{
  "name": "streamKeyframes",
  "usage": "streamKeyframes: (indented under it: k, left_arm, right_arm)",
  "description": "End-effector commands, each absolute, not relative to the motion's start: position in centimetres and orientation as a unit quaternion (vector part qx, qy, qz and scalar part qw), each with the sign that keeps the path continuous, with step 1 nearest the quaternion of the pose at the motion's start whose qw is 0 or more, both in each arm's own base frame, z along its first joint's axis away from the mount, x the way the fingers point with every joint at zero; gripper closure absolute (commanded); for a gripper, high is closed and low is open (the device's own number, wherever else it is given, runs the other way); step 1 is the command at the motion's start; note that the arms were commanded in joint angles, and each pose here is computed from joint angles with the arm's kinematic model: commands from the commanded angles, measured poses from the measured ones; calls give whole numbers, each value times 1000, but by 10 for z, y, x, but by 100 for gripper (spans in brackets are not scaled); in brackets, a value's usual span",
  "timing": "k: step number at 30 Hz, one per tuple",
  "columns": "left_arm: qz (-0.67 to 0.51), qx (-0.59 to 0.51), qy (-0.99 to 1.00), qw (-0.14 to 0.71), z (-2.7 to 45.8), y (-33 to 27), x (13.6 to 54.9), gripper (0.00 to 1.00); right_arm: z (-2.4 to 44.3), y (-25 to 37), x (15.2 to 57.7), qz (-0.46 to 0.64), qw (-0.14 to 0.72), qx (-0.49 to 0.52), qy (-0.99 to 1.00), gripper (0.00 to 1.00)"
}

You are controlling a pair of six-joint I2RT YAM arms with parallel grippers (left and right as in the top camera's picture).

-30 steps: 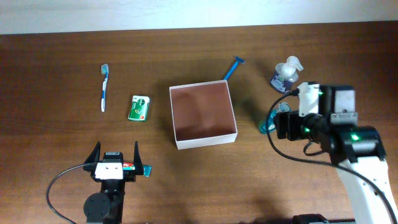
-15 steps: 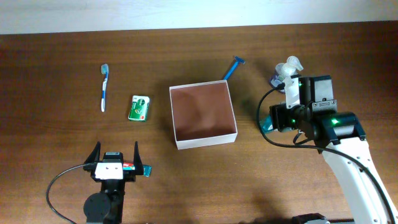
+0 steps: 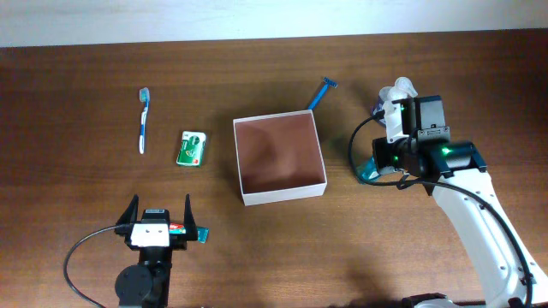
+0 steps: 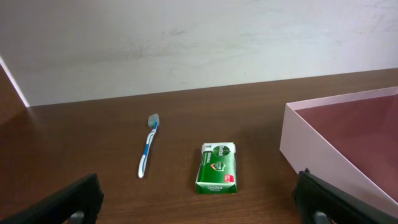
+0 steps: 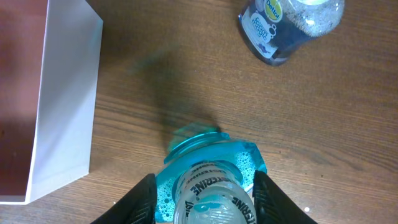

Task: Pack container
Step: 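Close the right gripper on the mouthwash bottle neck and lift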

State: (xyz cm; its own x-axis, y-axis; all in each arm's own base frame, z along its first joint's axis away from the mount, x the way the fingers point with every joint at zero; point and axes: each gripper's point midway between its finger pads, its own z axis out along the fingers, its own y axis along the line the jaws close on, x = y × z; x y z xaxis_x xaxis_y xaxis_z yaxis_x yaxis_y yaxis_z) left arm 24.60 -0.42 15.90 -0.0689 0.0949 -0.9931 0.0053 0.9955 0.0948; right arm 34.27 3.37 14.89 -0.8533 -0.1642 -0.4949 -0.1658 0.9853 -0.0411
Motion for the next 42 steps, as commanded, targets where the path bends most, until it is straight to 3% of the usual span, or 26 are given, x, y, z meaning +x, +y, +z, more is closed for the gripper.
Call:
streamKeyframes:
  k: [1, 4, 8, 13, 21, 42]
  left_arm:
    - [41, 40, 733, 678, 157, -4, 246, 1]
    - [41, 40, 733, 678, 157, -4, 246, 1]
    - [41, 40, 733, 678, 157, -4, 246, 1]
    - [41, 40, 733, 678, 157, -4, 246, 1]
    - [41, 40, 733, 678, 157, -4, 246, 1]
    - [41, 40, 733, 678, 157, -4, 246, 1]
  right_arm:
    - [157, 34, 349, -2, 269, -84, 960, 57]
    - [157, 34, 349, -2, 269, -84, 960, 60]
    - [157, 34, 349, -2, 269, -84, 959, 72]
    - [158, 34, 350, -2, 271, -84, 959, 73]
    - [167, 35, 355, -1, 283, -82, 956, 81]
    - [285, 69, 368, 41, 369, -60, 926, 87]
